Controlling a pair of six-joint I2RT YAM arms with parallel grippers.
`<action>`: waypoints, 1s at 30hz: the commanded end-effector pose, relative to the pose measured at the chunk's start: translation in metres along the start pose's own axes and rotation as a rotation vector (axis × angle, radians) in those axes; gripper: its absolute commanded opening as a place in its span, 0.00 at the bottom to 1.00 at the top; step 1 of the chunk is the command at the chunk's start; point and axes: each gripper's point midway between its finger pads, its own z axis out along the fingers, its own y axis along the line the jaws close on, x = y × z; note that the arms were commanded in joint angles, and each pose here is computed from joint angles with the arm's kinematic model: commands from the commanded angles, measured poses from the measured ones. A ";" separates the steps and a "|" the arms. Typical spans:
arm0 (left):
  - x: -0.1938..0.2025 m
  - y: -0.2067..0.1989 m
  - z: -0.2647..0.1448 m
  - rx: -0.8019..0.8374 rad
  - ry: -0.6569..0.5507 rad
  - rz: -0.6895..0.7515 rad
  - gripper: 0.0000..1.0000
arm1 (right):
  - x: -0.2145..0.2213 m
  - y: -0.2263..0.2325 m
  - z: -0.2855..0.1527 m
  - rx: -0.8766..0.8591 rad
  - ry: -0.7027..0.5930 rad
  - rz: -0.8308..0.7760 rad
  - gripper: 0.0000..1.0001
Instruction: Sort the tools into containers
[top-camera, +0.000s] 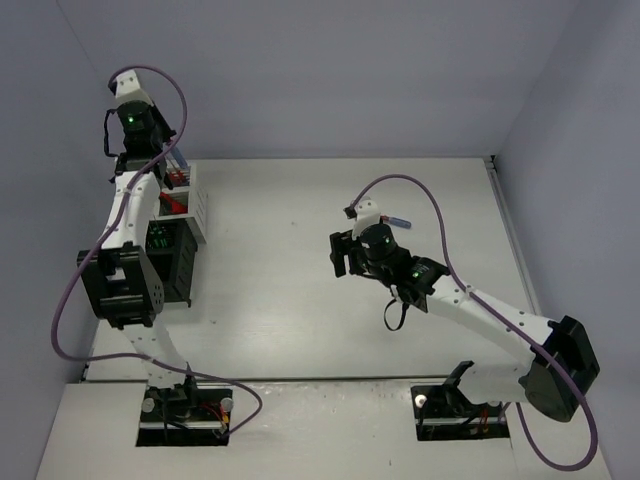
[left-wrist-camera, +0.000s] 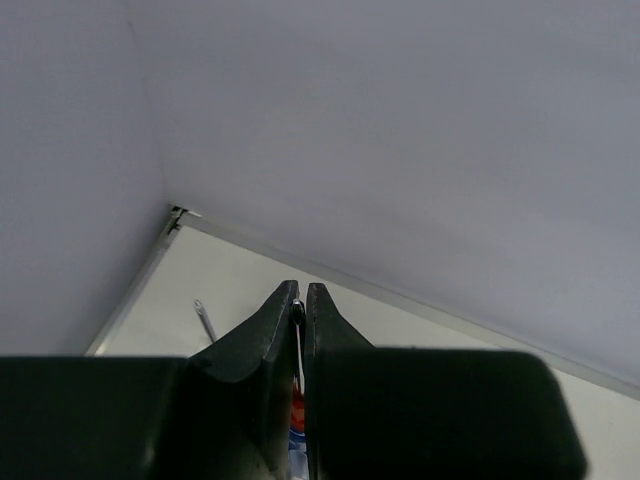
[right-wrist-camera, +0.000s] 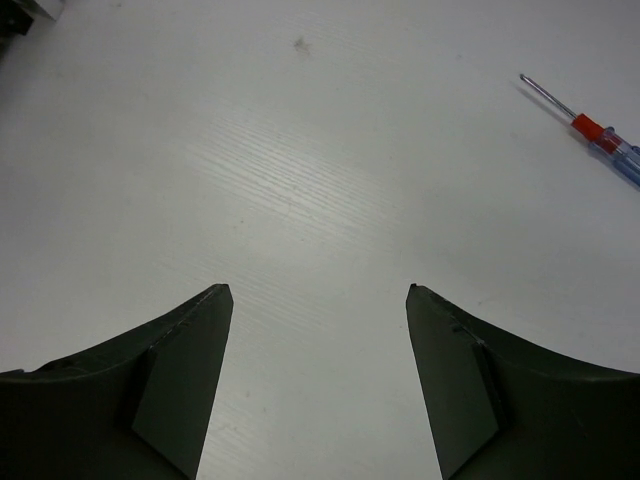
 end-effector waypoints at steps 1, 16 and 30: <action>-0.064 0.016 0.014 -0.037 -0.173 0.024 0.00 | -0.007 -0.003 -0.001 -0.024 -0.022 -0.022 0.68; -0.007 0.042 0.043 -0.061 -0.031 0.028 0.27 | -0.027 -0.066 0.022 0.122 0.002 -0.061 0.68; -0.018 -0.061 -0.108 0.346 0.209 -0.254 0.69 | -0.030 -0.192 0.073 0.137 0.193 -0.092 0.74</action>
